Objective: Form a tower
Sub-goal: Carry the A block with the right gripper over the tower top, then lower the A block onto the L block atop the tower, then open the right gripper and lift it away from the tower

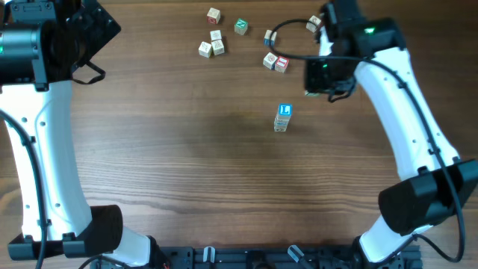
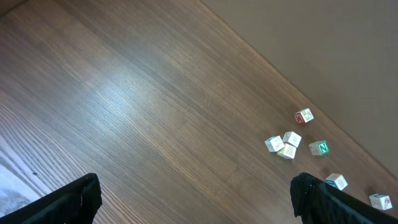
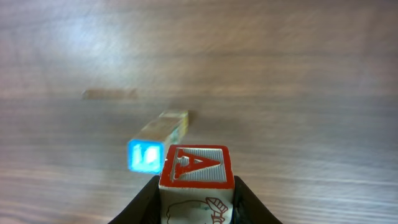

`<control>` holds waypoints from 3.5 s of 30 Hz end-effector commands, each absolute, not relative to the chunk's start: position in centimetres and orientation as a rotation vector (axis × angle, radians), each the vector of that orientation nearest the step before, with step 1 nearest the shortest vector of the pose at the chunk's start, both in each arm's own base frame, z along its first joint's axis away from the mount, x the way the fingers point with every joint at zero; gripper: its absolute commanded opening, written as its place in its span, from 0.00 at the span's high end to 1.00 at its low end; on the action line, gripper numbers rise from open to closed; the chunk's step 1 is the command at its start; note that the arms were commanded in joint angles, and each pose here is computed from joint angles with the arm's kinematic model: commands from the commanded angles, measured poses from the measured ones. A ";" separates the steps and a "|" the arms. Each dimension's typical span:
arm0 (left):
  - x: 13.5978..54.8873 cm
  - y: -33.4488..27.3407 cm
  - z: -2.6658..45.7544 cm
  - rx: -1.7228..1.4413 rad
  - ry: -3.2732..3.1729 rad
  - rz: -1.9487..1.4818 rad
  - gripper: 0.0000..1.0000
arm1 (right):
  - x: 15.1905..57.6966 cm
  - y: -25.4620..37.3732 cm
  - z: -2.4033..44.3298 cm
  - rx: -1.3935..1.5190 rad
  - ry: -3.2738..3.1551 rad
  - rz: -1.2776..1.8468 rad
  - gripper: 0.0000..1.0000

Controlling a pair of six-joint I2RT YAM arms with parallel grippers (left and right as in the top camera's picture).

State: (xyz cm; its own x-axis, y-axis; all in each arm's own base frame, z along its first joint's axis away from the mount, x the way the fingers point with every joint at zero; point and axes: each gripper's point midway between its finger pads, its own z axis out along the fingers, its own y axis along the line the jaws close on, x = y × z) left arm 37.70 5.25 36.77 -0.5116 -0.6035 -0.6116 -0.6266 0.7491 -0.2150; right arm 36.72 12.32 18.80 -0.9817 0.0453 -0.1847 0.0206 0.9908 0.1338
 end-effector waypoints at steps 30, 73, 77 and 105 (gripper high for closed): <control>37.2 5.7 37.8 -0.938 2.213 0.045 0.00 | 34.9 16.5 18.1 0.111 2.996 0.208 0.77; 37.2 5.7 37.8 -0.938 2.213 0.045 0.00 | 35.1 17.7 12.7 0.168 3.143 0.173 0.77; 37.2 5.7 37.8 -0.938 2.213 0.045 0.00 | 35.1 17.7 12.7 0.167 3.143 0.173 0.71; 37.2 5.7 37.8 -0.938 2.213 0.045 0.00 | 35.3 18.0 12.7 0.243 3.133 0.197 0.32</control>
State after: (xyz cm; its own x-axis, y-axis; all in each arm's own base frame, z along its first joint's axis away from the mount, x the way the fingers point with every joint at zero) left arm 37.71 5.25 36.77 -0.5113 -0.6035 -0.6118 -0.6266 0.7491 -0.2152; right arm 35.26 17.56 13.14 -0.9911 0.1328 0.0005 0.1319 0.9837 0.1222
